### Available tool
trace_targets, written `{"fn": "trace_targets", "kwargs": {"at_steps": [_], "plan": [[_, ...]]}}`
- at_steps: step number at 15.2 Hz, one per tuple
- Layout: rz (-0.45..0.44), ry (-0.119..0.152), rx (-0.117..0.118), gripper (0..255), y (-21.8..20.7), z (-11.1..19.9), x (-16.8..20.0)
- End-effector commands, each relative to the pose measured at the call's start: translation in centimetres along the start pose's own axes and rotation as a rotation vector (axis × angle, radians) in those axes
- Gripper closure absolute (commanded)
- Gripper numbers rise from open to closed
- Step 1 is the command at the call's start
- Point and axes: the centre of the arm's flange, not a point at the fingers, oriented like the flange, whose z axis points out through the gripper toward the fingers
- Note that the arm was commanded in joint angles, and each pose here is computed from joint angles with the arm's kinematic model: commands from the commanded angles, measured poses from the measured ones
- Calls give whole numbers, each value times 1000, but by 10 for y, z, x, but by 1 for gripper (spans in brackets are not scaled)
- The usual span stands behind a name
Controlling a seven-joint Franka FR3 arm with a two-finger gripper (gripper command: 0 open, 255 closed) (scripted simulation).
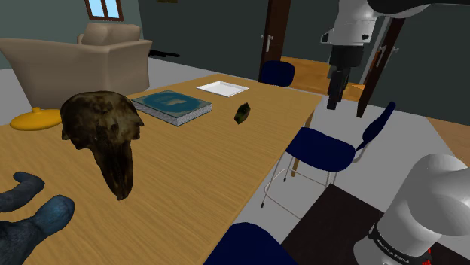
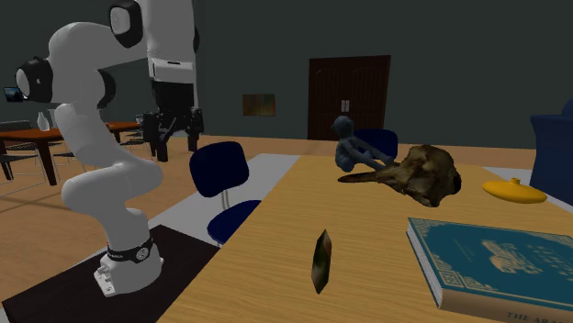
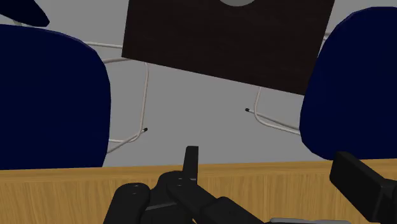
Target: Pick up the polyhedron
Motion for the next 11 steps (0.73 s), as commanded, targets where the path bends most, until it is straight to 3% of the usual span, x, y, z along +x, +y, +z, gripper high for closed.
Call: {"fn": "trace_targets", "kwargs": {"at_steps": [1,11], "plan": [[0,0,0,0,0,0,0],[389,16,5,0,-16,24,126]]}}
